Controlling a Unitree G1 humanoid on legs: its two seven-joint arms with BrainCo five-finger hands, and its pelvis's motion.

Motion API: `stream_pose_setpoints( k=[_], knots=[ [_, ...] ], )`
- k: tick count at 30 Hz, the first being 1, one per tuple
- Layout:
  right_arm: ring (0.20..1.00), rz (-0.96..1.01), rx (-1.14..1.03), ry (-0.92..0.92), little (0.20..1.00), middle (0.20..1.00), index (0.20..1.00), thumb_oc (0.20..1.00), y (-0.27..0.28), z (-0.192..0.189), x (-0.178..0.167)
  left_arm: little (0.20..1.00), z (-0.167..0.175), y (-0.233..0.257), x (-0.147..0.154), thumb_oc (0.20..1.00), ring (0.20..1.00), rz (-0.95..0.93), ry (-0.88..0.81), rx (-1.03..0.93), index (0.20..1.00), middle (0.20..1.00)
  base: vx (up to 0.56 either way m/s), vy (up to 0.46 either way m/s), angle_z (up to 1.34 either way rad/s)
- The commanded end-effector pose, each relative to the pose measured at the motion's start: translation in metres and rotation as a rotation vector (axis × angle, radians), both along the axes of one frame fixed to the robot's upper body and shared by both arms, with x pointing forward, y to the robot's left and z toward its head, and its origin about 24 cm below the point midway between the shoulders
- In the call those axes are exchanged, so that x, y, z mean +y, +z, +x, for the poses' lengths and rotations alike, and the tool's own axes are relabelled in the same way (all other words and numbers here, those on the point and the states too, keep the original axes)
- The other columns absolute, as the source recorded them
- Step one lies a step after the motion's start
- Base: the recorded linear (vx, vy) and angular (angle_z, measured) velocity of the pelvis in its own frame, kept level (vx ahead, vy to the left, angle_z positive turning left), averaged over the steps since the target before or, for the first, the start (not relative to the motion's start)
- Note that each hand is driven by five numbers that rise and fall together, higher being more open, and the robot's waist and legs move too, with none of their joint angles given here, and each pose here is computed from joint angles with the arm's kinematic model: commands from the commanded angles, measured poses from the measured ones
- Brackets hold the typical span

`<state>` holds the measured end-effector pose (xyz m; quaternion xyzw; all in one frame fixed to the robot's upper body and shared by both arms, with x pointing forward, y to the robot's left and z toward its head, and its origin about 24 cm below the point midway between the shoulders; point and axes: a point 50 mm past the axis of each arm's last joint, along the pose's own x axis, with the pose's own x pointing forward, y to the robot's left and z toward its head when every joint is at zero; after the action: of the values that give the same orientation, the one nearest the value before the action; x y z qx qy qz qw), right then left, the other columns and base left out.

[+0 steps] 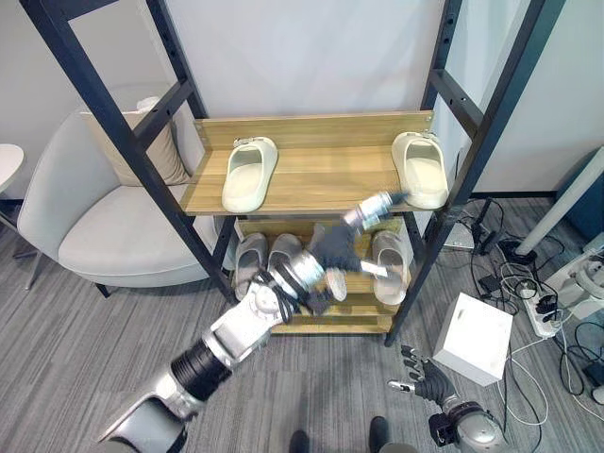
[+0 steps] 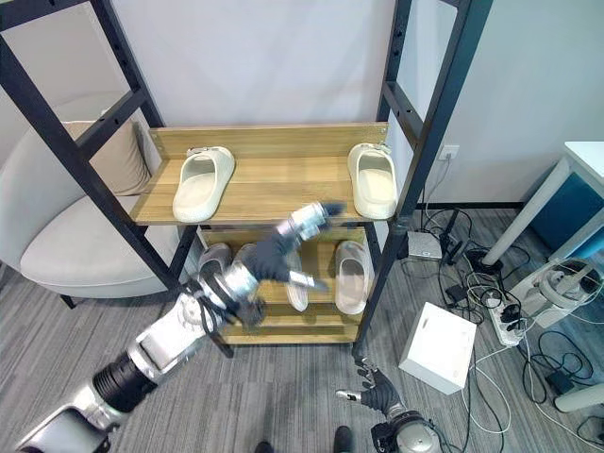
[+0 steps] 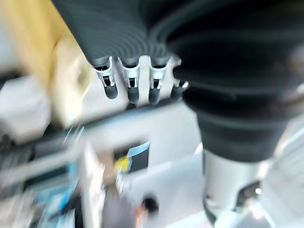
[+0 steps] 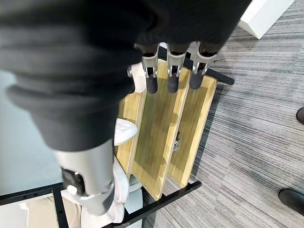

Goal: Arrange the slippers neatly on the shoe rack.

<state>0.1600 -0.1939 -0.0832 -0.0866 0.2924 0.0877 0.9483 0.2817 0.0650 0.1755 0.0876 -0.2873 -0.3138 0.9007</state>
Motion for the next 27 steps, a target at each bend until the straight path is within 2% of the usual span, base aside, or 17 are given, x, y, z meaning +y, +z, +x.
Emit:
stream_pose_setpoints(
  k=[1,2,3,5,7,9,12,13,14,16,19,24,27],
  knots=[
    [1.000,0.066,-0.164,-0.005,1.000,1.000,1.000,1.000,0.024,0.024,0.008,1.000,0.028,0.052,0.020,1.000,1.000,0.072,0.272,-0.339,1.000,1.000,0.03,0.035,-0.08],
    [1.000,0.074,-0.165,-0.009,1.000,1.000,1.000,1.000,0.023,0.022,0.008,1.000,0.041,0.068,0.040,1.000,1.000,0.186,0.448,-0.472,1.000,1.000,0.03,0.035,-0.09],
    [1.000,0.074,-0.165,-0.009,1.000,1.000,1.000,1.000,0.023,0.022,0.008,1.000,0.041,0.068,0.040,1.000,1.000,0.186,0.448,-0.473,1.000,1.000,0.03,0.040,-0.14],
    [1.000,0.065,-0.175,-0.016,1.000,1.000,1.000,1.000,0.024,0.020,0.004,1.000,0.057,0.086,0.069,1.000,1.000,0.374,0.677,-0.627,1.000,1.000,0.02,0.039,-0.17],
    [1.000,0.066,-0.175,-0.016,1.000,1.000,1.000,1.000,0.024,0.020,0.005,1.000,0.057,0.086,0.069,1.000,1.000,0.374,0.677,-0.628,1.000,1.000,0.01,0.018,-0.14],
    [1.000,0.060,-0.194,-0.017,1.000,1.000,1.000,1.000,0.027,0.019,0.002,1.000,0.067,0.100,0.100,1.000,1.000,0.574,0.890,-0.752,1.000,1.000,0.02,0.050,-0.13],
    [1.000,0.055,-0.214,-0.006,1.000,1.000,1.000,1.000,0.031,0.017,-0.001,1.000,0.076,0.114,0.133,1.000,1.000,0.780,1.089,-0.846,1.000,1.000,0.03,0.046,-0.30],
    [1.000,0.056,-0.214,-0.006,1.000,1.000,1.000,1.000,0.031,0.017,-0.001,1.000,0.076,0.115,0.132,1.000,1.000,0.781,1.089,-0.847,1.000,1.000,0.03,0.061,-0.26],
    [1.000,0.049,-0.228,-0.006,1.000,1.000,1.000,1.000,0.034,0.016,-0.003,1.000,0.080,0.124,0.150,1.000,1.000,0.879,1.186,-0.870,1.000,1.000,0.02,0.046,-0.17],
    [1.000,0.048,-0.236,-0.004,1.000,1.000,1.000,1.000,0.035,0.016,-0.003,1.000,0.080,0.129,0.156,1.000,1.000,0.911,1.223,-0.885,1.000,1.000,0.02,0.033,-0.14],
    [1.000,0.031,-0.245,-0.012,1.000,1.000,1.000,1.000,0.035,0.015,-0.006,1.000,0.084,0.146,0.183,1.000,1.000,1.038,1.380,-0.889,1.000,1.000,0.04,0.046,-0.08],
    [1.000,0.028,-0.252,-0.021,1.000,1.000,1.000,1.000,0.035,0.014,-0.006,1.000,0.085,0.171,0.201,1.000,1.000,1.181,1.501,-0.907,1.000,1.000,0.03,0.036,-0.13],
    [1.000,0.038,-0.258,-0.028,1.000,1.000,1.000,1.000,0.035,0.016,-0.004,1.000,0.084,0.181,0.207,1.000,1.000,1.207,1.542,-0.906,1.000,1.000,0.03,0.036,-0.03]
  ],
)
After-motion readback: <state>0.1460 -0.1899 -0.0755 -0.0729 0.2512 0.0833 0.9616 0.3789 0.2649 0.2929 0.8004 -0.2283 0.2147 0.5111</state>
